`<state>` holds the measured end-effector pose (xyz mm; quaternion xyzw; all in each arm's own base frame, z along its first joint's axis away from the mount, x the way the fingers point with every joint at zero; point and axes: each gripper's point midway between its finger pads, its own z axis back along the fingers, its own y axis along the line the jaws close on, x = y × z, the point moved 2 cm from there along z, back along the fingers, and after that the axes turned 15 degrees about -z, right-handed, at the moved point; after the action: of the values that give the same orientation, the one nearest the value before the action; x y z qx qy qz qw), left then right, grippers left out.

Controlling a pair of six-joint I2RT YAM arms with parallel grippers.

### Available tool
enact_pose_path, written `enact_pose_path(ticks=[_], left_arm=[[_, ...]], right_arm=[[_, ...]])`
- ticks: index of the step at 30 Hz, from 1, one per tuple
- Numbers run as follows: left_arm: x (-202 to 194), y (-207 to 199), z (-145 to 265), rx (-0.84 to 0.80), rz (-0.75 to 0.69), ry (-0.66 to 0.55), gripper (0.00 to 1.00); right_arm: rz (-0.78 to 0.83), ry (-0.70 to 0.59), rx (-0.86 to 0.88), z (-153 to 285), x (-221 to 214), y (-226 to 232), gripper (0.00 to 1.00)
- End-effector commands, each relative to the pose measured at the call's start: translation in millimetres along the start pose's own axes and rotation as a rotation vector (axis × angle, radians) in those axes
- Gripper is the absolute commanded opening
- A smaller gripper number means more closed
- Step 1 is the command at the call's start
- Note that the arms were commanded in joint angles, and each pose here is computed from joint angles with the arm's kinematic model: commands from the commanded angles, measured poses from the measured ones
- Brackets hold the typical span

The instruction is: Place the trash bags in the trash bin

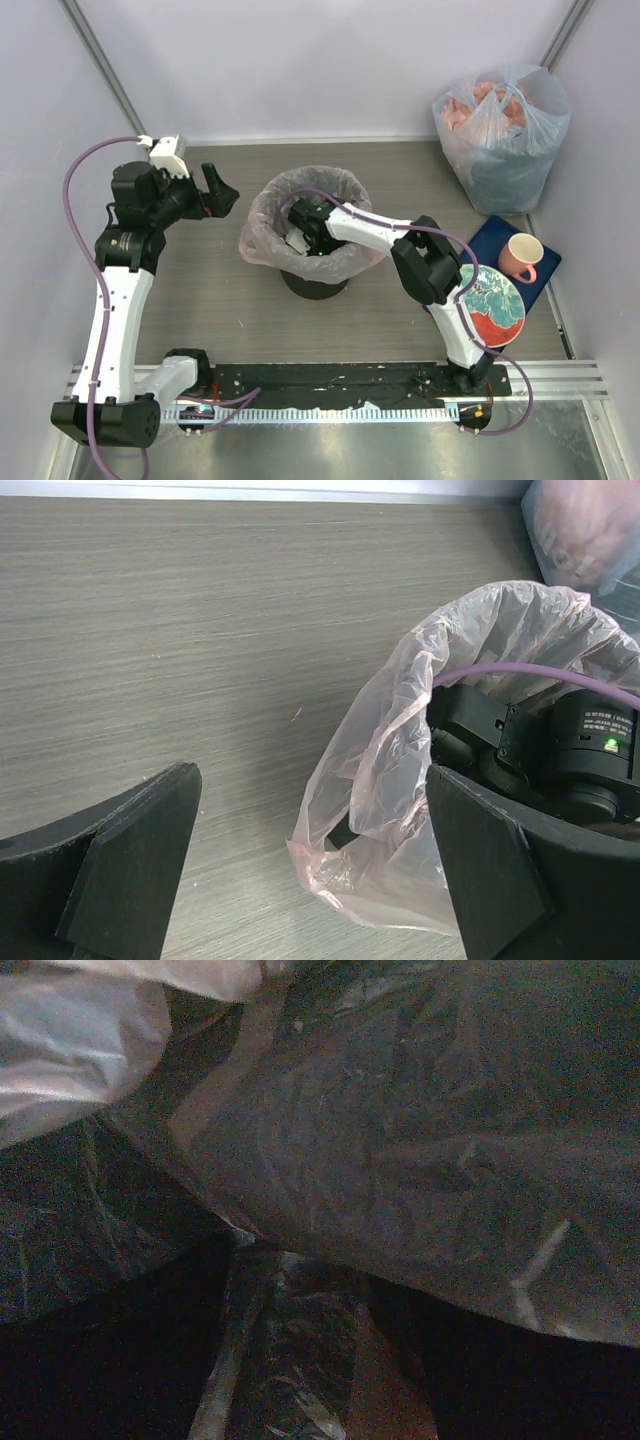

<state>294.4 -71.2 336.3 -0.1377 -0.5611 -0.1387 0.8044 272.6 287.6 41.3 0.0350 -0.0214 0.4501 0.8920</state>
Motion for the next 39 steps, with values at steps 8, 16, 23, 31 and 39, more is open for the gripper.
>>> enact_pose_path(ticks=[8,16,23,31,39], left_arm=[[4,2,0,-0.004,-0.025,0.010,1.00],[7,-3,-3,-0.045,-0.021,-0.016,0.99],[10,-6,-6,-0.063,-0.005,-0.027,0.98],[10,-8,-9,-0.081,0.009,-0.026,0.96],[14,-24,-6,-0.189,0.005,-0.060,0.88]], right_arm=[[-0.004,-0.057,-0.010,12,14,-1,0.76],[-0.017,-0.199,0.007,53,29,12,0.73],[-0.028,-0.263,0.024,79,37,21,0.72],[-0.021,-0.291,0.000,90,36,19,0.71],[-0.003,-0.234,-0.028,63,22,14,0.55]])
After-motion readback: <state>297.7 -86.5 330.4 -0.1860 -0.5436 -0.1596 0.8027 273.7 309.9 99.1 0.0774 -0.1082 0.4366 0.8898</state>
